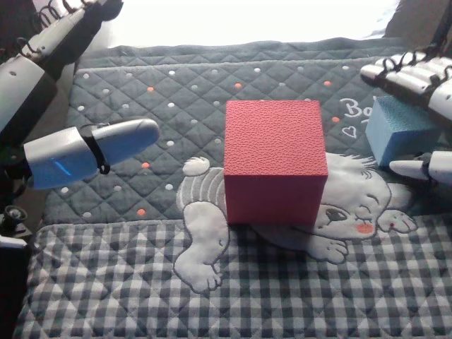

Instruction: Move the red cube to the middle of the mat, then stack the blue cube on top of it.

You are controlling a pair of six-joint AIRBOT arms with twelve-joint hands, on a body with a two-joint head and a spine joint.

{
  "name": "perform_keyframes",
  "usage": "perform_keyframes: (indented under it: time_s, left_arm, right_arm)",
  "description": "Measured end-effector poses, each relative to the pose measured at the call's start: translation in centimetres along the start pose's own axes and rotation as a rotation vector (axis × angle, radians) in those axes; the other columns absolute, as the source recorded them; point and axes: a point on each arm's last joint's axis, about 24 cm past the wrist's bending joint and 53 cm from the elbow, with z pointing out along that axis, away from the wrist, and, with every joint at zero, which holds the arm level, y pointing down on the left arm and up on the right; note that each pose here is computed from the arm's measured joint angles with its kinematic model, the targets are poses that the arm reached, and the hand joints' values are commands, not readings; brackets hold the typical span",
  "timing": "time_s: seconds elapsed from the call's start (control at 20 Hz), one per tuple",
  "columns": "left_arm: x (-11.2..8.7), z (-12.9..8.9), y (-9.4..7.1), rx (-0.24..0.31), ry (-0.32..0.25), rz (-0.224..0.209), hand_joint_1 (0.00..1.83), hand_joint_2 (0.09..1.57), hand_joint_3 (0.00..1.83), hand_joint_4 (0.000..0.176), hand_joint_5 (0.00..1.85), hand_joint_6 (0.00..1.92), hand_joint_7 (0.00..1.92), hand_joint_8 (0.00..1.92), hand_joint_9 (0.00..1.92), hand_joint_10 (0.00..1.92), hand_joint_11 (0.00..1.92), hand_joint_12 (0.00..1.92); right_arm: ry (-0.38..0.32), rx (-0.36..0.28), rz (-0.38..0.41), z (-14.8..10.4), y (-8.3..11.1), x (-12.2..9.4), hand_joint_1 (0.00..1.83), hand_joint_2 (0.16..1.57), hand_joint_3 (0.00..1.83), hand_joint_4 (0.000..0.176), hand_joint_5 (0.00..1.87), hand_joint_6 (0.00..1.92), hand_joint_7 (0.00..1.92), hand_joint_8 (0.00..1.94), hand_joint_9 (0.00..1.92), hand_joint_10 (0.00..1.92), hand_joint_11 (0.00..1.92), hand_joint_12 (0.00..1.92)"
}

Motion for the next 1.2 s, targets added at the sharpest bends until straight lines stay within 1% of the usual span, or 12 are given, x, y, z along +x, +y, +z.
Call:
perform_keyframes:
  time_s: [0.05, 0.1, 0.15, 0.25, 0.7, 0.8, 0.85, 0.9, 1.0, 1.1, 1.15, 1.2]
  left_arm:
    - [-0.1, -0.1, -0.1, 0.007, -0.005, 0.002, 0.58, 0.97, 0.01, 0.120, 0.00, 0.00, 0.00, 0.00, 0.00, 0.00, 0.00, 0.00]
    - [-0.1, -0.2, -0.1, 0.006, -0.004, 0.003, 0.58, 0.97, 0.00, 0.122, 0.00, 0.00, 0.00, 0.00, 0.00, 0.00, 0.00, 0.00]
    - [-0.1, -0.3, 0.1, 0.000, -0.004, 0.003, 0.59, 0.99, 0.01, 0.097, 0.00, 0.00, 0.00, 0.00, 0.00, 0.00, 0.00, 0.00]
    - [-0.3, -0.3, 0.2, -0.005, -0.011, 0.002, 0.65, 1.00, 0.01, 0.088, 0.00, 0.00, 0.00, 0.00, 0.00, 0.00, 0.00, 0.00]
    - [-0.6, -0.9, 0.7, -0.025, -0.029, -0.001, 0.59, 1.02, 0.01, 0.113, 0.02, 0.01, 0.00, 0.00, 0.00, 0.00, 0.00, 0.00]
    - [-0.8, -1.0, 0.7, -0.022, -0.037, 0.001, 0.57, 1.03, 0.01, 0.114, 0.01, 0.00, 0.00, 0.00, 0.00, 0.00, 0.00, 0.00]
    - [-0.9, -1.2, 0.7, -0.020, -0.040, 0.002, 0.56, 1.03, 0.01, 0.110, 0.02, 0.01, 0.00, 0.00, 0.00, 0.00, 0.00, 0.00]
    - [-1.0, -1.2, 0.8, -0.024, -0.044, 0.002, 0.54, 1.02, 0.01, 0.116, 0.02, 0.00, 0.00, 0.00, 0.00, 0.00, 0.00, 0.00]
    - [-1.5, -1.3, 1.1, -0.035, -0.065, 0.002, 0.51, 1.03, 0.01, 0.115, 0.01, 0.00, 0.00, 0.00, 0.00, 0.00, 0.00, 0.00]
    - [-1.8, -1.6, 1.5, -0.046, -0.076, 0.005, 0.54, 1.04, 0.01, 0.107, 0.03, 0.01, 0.00, 0.00, 0.00, 0.00, 0.00, 0.00]
    - [-1.8, -1.7, 1.6, -0.050, -0.075, 0.006, 0.58, 1.05, 0.01, 0.085, 0.05, 0.01, 0.00, 0.00, 0.00, 0.00, 0.00, 0.00]
    - [-1.7, -1.8, 1.7, -0.053, -0.073, 0.007, 0.60, 1.05, 0.01, 0.071, 0.06, 0.02, 0.00, 0.00, 0.00, 0.00, 0.00, 0.00]
  right_arm:
    - [0.007, 0.015, 0.001, 0.1, -0.5, 0.0, 1.20, 1.30, 0.00, 0.000, 0.14, 1.49, 0.48, 1.34, 0.18, 1.51, 0.19, 1.64]
    - [0.012, 0.034, 0.002, 0.1, -1.1, 0.0, 1.23, 1.35, 0.00, 0.000, 0.11, 1.84, 0.51, 1.68, 0.20, 1.84, 0.22, 1.87]
    - [0.001, 0.044, 0.007, 0.2, -1.2, -0.5, 1.50, 1.27, 0.00, 0.000, 1.15, 1.90, 1.27, 1.89, 1.20, 1.90, 1.20, 1.91]
    - [-0.011, 0.029, -0.028, 0.5, -0.5, -1.1, 1.57, 1.26, 0.00, 0.000, 1.50, 1.92, 1.51, 1.94, 1.54, 1.92, 1.58, 1.92]
    - [-0.071, -0.149, -0.109, -1.9, 6.1, -5.1, 1.57, 1.31, 0.00, 0.000, 1.29, 1.92, 1.43, 1.94, 1.53, 1.92, 1.58, 1.92]
    - [-0.129, -0.223, -0.125, -2.4, 8.6, -7.0, 1.55, 1.34, 0.00, 0.000, 0.80, 1.92, 1.34, 1.94, 1.51, 1.92, 1.57, 1.92]
    - [-0.148, -0.273, -0.125, -2.5, 10.1, -7.7, 1.52, 1.38, 0.00, 0.000, 0.16, 1.18, 1.31, 1.94, 1.53, 1.92, 1.60, 1.92]
    - [-0.157, -0.318, -0.117, -2.6, 11.5, -8.2, 1.52, 1.39, 0.00, 0.000, 0.03, 1.56, 1.28, 1.94, 1.51, 1.92, 1.58, 1.92]
    - [-0.180, -0.404, -0.134, -2.8, 14.5, -8.8, 1.55, 1.35, 0.00, 0.000, 0.98, 1.91, 1.35, 1.94, 1.53, 1.92, 1.60, 1.92]
    - [-0.193, -0.479, -0.154, -2.8, 16.9, -8.7, 0.96, 1.46, 0.00, 0.000, 0.44, 1.86, 1.38, 1.94, 1.55, 1.92, 1.61, 1.92]
    - [-0.181, -0.503, -0.151, -2.7, 17.7, -8.1, 1.33, 1.38, 0.00, 0.000, 0.09, 0.78, 1.34, 1.94, 1.55, 1.92, 1.59, 1.92]
    - [-0.155, -0.530, -0.148, -2.6, 18.4, -7.2, 1.42, 1.36, 0.00, 0.000, 0.02, 0.67, 1.37, 1.94, 1.57, 1.92, 1.59, 1.92]
